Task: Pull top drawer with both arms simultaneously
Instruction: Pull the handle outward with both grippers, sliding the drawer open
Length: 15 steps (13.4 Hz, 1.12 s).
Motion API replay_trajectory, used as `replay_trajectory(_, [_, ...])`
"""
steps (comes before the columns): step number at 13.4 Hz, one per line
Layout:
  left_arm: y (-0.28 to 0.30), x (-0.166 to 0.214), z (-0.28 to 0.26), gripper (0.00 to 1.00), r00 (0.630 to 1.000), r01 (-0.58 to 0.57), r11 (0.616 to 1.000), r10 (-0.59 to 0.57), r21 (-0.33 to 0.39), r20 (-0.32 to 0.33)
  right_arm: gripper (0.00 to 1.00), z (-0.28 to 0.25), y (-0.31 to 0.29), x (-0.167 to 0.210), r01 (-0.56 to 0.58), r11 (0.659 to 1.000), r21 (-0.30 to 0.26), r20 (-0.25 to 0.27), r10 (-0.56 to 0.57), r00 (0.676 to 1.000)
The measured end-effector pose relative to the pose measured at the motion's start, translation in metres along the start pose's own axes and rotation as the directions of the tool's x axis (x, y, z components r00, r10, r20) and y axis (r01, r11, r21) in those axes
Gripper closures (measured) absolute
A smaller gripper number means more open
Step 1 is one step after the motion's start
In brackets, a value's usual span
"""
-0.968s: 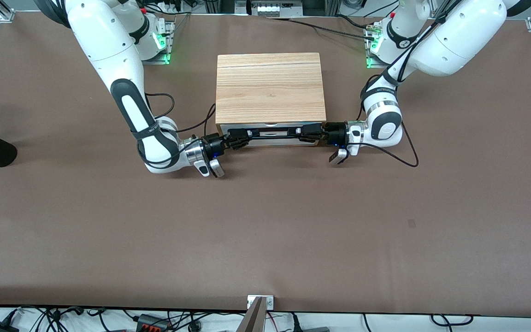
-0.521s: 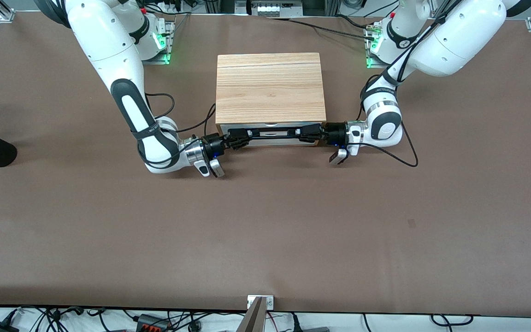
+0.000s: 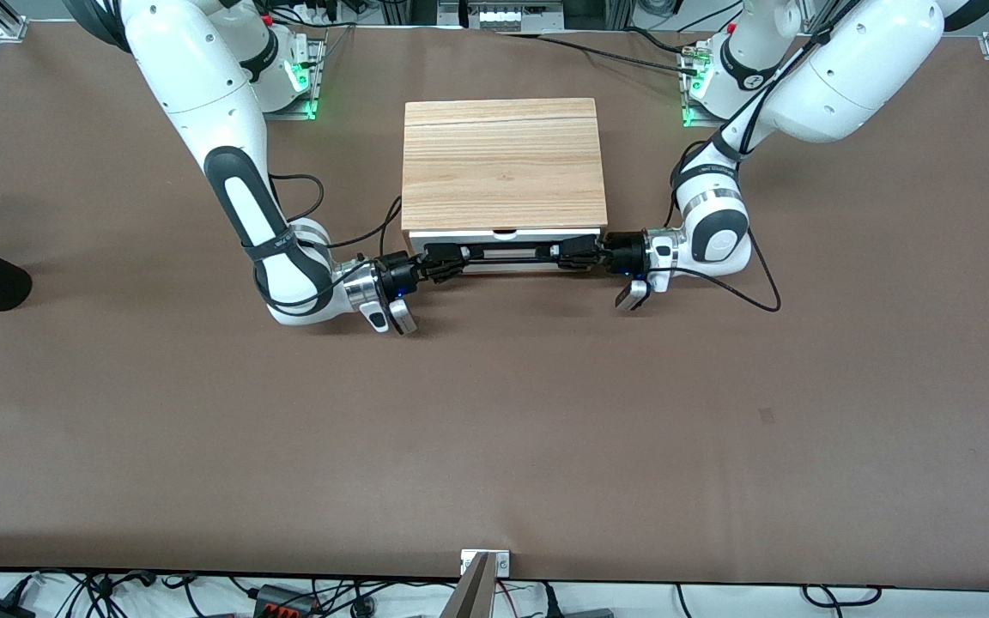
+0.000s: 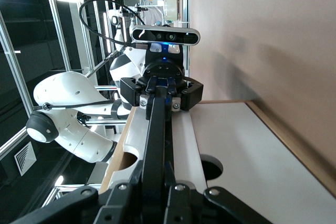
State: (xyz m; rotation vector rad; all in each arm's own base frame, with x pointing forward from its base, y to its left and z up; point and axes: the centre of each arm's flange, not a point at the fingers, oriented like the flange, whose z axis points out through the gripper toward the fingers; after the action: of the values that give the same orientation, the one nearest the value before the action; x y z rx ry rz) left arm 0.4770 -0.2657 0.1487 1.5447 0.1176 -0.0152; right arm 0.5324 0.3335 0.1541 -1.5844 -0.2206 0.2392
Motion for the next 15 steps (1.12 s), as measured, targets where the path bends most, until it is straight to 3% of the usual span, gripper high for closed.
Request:
replay_trajectory(5, [0.003,0.026,-0.001,0.81,0.999,-0.035,0.999,0.036,0.023,-0.037,0.84,-0.006,0.003,0.027,0.030,1.000,-0.003,-0.028,-0.030,0.999])
replay_trajectory(15, [0.011,0.061,-0.004,0.82,0.993,-0.097,0.994,0.100,0.054,-0.065,0.84,-0.012,0.005,0.068,0.048,0.999,0.013,-0.039,-0.047,0.998])
